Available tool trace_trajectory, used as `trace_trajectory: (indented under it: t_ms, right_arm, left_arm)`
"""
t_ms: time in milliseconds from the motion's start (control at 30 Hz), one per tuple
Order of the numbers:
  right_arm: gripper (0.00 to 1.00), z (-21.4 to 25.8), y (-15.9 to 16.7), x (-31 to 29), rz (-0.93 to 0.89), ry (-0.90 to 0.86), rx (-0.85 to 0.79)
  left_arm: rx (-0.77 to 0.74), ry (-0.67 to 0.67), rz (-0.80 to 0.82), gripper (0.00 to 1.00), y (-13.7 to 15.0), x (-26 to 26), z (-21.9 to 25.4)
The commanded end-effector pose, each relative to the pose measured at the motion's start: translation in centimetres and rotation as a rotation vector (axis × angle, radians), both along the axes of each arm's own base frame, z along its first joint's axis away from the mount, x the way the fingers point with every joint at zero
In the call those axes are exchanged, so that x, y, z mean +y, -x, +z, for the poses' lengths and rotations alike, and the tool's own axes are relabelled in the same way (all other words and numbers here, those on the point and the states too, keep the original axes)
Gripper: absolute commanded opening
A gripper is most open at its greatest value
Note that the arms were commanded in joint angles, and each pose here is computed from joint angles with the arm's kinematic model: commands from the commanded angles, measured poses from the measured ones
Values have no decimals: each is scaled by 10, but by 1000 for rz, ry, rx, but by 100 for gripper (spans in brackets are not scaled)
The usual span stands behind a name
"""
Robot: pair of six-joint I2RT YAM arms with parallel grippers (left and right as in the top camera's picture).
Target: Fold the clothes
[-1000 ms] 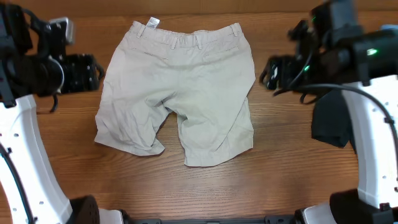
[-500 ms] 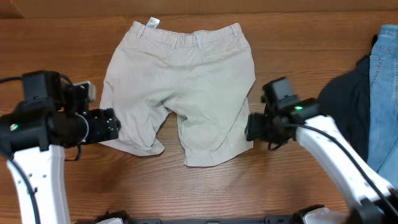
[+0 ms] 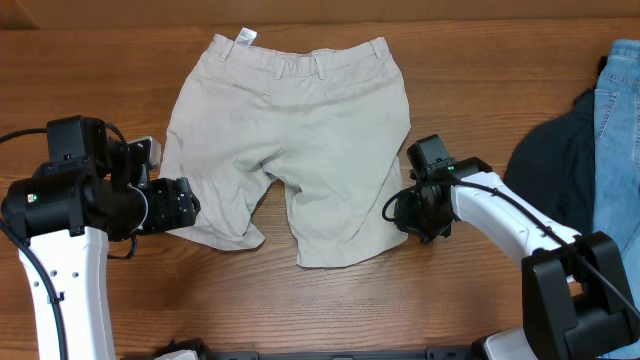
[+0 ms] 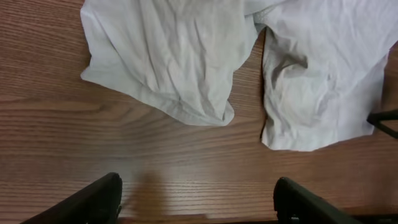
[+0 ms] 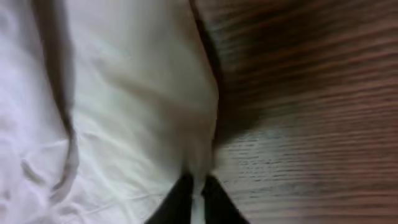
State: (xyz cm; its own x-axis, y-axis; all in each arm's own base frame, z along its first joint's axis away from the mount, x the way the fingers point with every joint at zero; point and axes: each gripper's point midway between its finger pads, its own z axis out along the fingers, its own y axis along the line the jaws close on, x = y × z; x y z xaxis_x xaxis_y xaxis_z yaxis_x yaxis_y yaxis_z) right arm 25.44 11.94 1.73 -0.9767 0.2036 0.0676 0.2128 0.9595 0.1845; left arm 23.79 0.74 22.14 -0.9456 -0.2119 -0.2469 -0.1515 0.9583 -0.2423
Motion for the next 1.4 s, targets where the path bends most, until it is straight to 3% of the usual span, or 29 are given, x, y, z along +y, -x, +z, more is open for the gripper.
trace_trajectory:
  t_ms: [0,167,367,400,433,467,533,633,767,833,967,1133,1233,1367]
  right_arm:
    - [4,-2,8,-25,-31,119,27]
    - [4,15,29,-80,-189,348,75]
    - [7,20,28,-91,-227,357,70]
    - [19,20,29,-91,-229,356,76]
    - [52,20,30,-91,-231,354,81]
    - [62,22,31,-90,-221,346,88]
    - [68,29,30,-90,-209,340,77]
    - [69,51,17,-64,-114,179,-17]
    - [63,121,6,32,223,-393,-272]
    - [59,142,5,54,264,-518,-325]
    - [54,150,-1,92,307,-590,-363]
    - [56,152,15,150,497,-647,-414]
    - [56,123,16,177,473,-564,-388]
    - [59,86,32,233,589,-618,-360]
  left_arm:
    - [-6,15,13,81,1,-1,1]
    - [-16,12,13,82,-2,-1,1]
    - [-28,6,14,83,-4,0,2]
    - [-24,6,14,84,-3,0,2]
    - [-18,7,14,84,-2,0,1]
    - [-14,6,14,84,-1,0,1]
    - [-6,0,-3,88,1,0,0]
    - [10,-8,-6,88,5,1,-2]
    - [33,-10,154,91,2,10,-5]
    - [30,-28,240,95,-1,17,-5]
    - [41,-84,396,100,-4,36,-7]
    - [97,-87,475,100,-2,47,-17]
    - [112,-79,521,100,1,60,-20]
    - [110,-65,472,100,5,68,-19]
